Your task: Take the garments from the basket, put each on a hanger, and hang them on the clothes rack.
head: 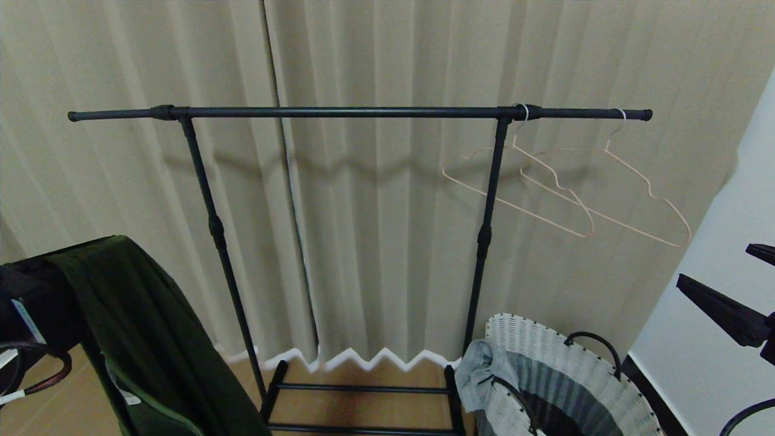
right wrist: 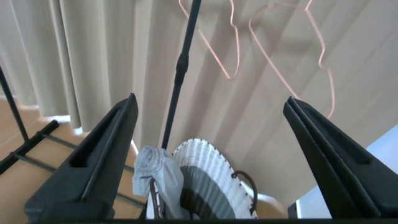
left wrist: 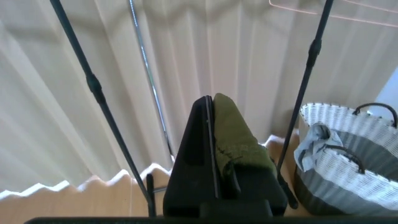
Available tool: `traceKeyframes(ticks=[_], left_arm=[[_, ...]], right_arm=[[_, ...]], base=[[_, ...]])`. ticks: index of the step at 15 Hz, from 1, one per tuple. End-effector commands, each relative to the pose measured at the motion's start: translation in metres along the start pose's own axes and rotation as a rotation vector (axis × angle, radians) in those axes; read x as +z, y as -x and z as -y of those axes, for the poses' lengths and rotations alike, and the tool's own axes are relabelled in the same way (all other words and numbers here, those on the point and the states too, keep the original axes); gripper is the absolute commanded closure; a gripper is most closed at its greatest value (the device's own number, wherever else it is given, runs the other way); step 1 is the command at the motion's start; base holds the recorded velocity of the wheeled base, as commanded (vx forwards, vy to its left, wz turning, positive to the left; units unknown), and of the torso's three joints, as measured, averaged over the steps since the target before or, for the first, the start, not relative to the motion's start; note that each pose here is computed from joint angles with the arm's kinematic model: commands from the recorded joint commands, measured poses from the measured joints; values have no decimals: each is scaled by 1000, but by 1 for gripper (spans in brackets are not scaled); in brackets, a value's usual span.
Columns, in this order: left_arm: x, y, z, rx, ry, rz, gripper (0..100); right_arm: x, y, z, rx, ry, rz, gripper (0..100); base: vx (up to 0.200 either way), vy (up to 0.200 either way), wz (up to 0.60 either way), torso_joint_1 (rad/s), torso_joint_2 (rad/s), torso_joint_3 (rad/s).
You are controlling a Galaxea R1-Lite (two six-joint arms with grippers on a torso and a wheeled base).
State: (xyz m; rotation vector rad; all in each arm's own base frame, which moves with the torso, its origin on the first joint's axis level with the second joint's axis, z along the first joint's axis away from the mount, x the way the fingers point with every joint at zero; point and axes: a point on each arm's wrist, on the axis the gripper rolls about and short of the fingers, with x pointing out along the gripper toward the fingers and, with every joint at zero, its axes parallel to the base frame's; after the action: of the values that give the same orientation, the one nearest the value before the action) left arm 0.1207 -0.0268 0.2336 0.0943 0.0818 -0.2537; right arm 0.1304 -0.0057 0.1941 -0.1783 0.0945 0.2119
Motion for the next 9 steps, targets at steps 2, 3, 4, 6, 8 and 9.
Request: traceKeyframes(ticks=[2, 3, 4, 6, 8, 9], left_arm=[[-4, 3, 1, -1, -5, 2, 100], [-4, 3, 1, -3, -9, 1, 100], [-4, 3, 1, -3, -13, -1, 100], [-5, 3, 1, -3, -18, -2, 100], [-13, 6, 2, -5, -40, -20, 100], [-13, 7, 2, -5, -46, -19, 100]], right_arm=[[-2, -3, 0, 3, -4, -15, 0], [-2, -3, 1, 3, -5, -18, 0], [-3, -4, 1, 2, -6, -21, 0], [-4, -5, 1, 4, -9, -30, 0], [-4, -6, 1, 6, -9, -31, 0], [-4, -6, 1, 8, -9, -31, 0]], base=[[0, 0, 0, 0, 0, 0], [0, 0, 0, 0, 0, 0], [0, 0, 0, 0, 0, 0], [0, 0, 0, 0, 0, 0], [0, 0, 0, 0, 0, 0], [0, 0, 0, 0, 0, 0]])
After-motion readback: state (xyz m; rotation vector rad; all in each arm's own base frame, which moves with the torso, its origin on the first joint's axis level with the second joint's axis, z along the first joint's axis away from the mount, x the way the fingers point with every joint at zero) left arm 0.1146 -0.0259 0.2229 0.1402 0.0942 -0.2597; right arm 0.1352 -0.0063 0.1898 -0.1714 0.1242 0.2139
